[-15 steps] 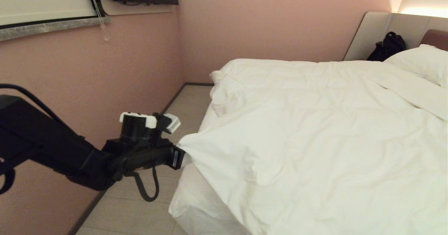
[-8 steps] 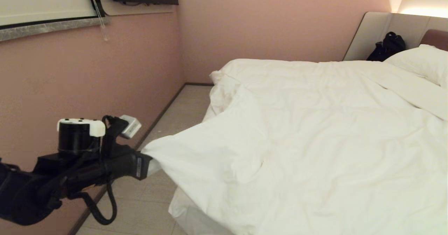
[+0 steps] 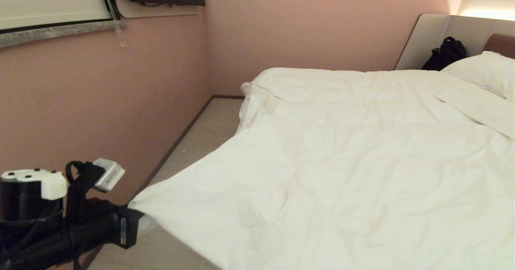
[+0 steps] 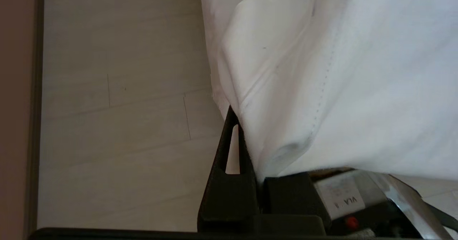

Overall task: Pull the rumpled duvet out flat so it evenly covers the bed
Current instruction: Flatten the corners of the folded blanket

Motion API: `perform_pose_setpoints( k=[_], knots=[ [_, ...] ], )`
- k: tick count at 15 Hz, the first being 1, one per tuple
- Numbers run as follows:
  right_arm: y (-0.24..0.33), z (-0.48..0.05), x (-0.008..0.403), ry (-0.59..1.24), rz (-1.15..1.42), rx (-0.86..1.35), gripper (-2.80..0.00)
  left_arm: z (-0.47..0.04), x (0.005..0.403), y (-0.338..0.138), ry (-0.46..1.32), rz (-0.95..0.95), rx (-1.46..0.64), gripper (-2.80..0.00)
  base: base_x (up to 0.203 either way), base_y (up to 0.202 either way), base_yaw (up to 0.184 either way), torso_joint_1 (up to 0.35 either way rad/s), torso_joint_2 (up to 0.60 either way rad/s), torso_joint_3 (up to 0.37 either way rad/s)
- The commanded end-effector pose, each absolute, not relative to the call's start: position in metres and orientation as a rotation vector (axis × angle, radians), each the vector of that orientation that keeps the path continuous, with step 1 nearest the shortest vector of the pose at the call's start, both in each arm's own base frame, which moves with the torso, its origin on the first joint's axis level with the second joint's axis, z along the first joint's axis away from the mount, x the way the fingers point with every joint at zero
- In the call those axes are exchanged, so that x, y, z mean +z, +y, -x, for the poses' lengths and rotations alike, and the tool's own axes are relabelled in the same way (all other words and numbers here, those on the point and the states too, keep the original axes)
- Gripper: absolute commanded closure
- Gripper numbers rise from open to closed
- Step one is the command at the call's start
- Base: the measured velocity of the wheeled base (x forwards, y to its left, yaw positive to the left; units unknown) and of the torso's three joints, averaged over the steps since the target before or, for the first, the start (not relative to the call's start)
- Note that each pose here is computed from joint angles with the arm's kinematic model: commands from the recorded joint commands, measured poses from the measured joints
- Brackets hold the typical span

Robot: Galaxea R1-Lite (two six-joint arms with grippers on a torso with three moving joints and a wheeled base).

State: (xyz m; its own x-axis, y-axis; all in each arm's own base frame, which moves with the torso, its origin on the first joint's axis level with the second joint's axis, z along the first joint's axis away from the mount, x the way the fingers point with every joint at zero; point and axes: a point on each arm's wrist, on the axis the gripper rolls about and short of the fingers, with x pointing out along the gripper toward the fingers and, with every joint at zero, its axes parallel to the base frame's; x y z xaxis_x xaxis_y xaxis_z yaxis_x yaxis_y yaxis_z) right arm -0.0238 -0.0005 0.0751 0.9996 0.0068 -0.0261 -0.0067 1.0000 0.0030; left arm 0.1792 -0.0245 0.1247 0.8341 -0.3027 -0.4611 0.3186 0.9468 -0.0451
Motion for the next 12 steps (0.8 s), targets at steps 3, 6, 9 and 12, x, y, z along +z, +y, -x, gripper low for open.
perform_pose_setpoints(
  k=[3, 6, 9, 12],
  knots=[
    [0.0, 0.024, 0.075, 0.025, -0.003, 0.008, 0.0, -0.143, 0.139, -0.014, 0.461, 0.022, -0.273, 0.0, 0.0, 0.0, 0.0, 0.0, 0.0, 0.0],
    [0.0, 0.024, 0.075, 0.026, -0.003, 0.008, 0.0, -0.121, 0.141, -0.008, 0.48, 0.091, -0.218, 0.0, 0.0, 0.0, 0.0, 0.0, 0.0, 0.0],
    [0.0, 0.024, 0.075, 0.025, -0.003, 0.007, 0.0, -0.106, 0.14, -0.001, 0.519, 0.146, -0.142, 0.0, 0.0, 0.0, 0.0, 0.0, 0.0, 0.0],
    [0.0, 0.024, 0.075, 0.026, -0.003, 0.008, 0.0, -0.093, 0.139, 0.002, 0.529, 0.182, -0.094, 0.0, 0.0, 0.0, 0.0, 0.0, 0.0, 0.0]
  ],
)
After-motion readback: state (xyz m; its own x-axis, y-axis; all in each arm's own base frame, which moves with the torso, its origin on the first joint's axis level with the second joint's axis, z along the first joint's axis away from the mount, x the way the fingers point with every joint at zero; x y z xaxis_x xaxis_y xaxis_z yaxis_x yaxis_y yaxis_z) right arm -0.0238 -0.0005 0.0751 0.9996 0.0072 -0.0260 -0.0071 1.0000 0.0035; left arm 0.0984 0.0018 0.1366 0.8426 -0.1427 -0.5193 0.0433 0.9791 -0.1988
